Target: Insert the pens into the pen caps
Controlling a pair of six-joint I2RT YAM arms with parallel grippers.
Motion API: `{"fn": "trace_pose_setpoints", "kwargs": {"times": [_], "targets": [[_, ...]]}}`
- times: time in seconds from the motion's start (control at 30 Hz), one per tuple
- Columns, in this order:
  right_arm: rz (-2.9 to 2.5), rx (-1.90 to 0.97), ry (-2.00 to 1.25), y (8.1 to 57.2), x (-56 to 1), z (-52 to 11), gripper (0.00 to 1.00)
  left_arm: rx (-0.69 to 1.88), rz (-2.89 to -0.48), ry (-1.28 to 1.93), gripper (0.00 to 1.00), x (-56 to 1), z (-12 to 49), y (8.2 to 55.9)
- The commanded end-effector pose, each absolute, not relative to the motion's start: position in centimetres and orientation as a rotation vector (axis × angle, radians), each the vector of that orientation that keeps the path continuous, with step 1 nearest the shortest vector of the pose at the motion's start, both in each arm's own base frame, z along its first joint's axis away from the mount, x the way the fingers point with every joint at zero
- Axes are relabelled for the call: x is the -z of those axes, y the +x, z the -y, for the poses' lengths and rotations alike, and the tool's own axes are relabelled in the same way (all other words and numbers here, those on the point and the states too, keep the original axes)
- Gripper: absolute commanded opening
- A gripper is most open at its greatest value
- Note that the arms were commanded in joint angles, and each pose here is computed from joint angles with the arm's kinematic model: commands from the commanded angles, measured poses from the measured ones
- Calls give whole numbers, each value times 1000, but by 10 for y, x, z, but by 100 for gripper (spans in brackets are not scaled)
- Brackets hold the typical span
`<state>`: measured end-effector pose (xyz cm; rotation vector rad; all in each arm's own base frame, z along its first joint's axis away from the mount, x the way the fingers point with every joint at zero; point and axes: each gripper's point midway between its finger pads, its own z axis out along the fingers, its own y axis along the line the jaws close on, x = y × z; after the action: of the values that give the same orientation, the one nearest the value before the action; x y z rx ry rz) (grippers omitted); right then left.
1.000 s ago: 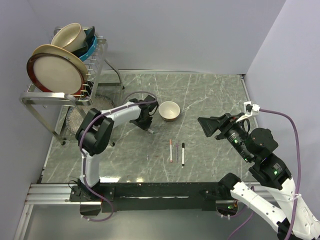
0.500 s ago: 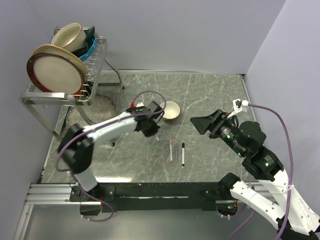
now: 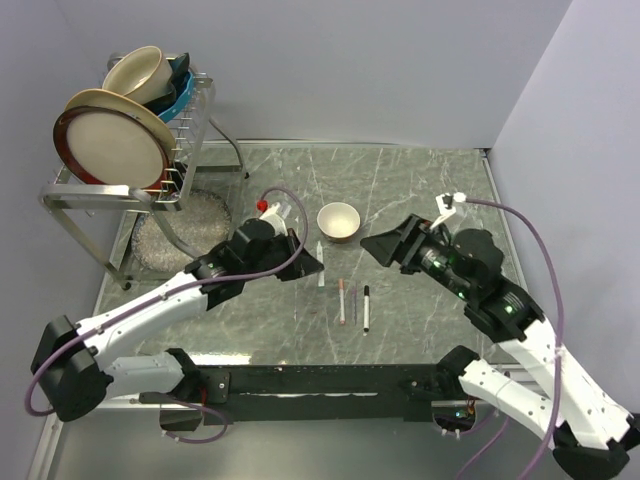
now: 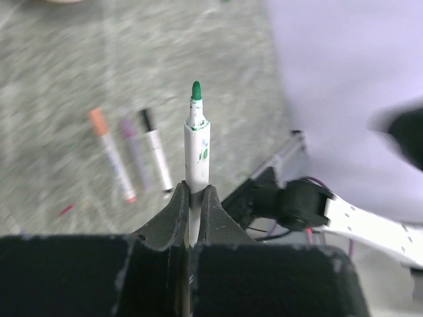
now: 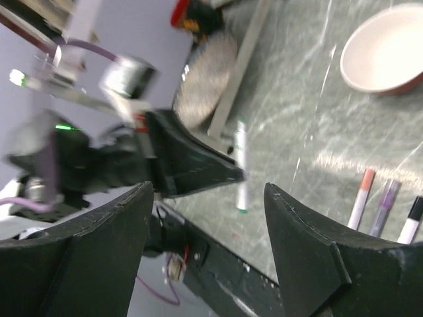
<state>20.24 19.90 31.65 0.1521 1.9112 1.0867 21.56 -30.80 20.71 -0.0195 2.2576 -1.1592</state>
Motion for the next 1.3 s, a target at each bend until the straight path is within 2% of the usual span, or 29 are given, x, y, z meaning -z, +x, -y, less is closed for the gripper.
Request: {"fn": "trace_pose_setpoints", "kwargs": {"times": [0.0, 0.1, 0.37, 0.67, 0.77, 0.93, 1.03, 1.07, 1.1, 1.13, 1.17, 1.2, 1.27], "targets": [[-1910, -1151, 79, 205, -325, -216, 74, 1358, -2011, 216, 1, -263, 325, 202], [-1922, -1189, 42, 206, -323, -227, 69, 1438, -1952, 265, 1, -274, 330, 193], [-1931, -1292, -19, 204, -319, -248, 67, 1561, -1891, 380, 1, -282, 335, 172], [-1997, -1235, -25, 211, -306, -256, 65, 1616, -1828, 431, 1, -296, 336, 163], [-1994, -1256, -51, 208, -307, -261, 60, 1623, -1831, 439, 1, -297, 337, 161], [-2009, -1282, -77, 203, -304, -269, 49, 1638, -1811, 444, 1, -302, 337, 159], [-1991, -1297, -91, 202, -307, -271, 28, 1647, -1809, 447, 1, -304, 337, 158], [-1980, -1304, -96, 201, -309, -271, 12, 1649, -1805, 451, 1, -306, 337, 157], [-1968, -1311, -98, 201, -312, -271, 5, 1652, -1806, 451, 1, -306, 337, 157], [-1941, -1334, -110, 200, -315, -273, 0, 1660, -1802, 460, 3, -307, 337, 155], [-1906, -1351, -113, 198, -322, -271, 0, 1669, -1802, 456, 6, -308, 337, 154], [-1885, -1369, -107, 196, -325, -271, 0, 1682, -1785, 463, 17, -311, 336, 152], [-1798, -1416, -114, 191, -339, -269, 0, 1713, -1761, 473, 27, -316, 336, 147]]}}
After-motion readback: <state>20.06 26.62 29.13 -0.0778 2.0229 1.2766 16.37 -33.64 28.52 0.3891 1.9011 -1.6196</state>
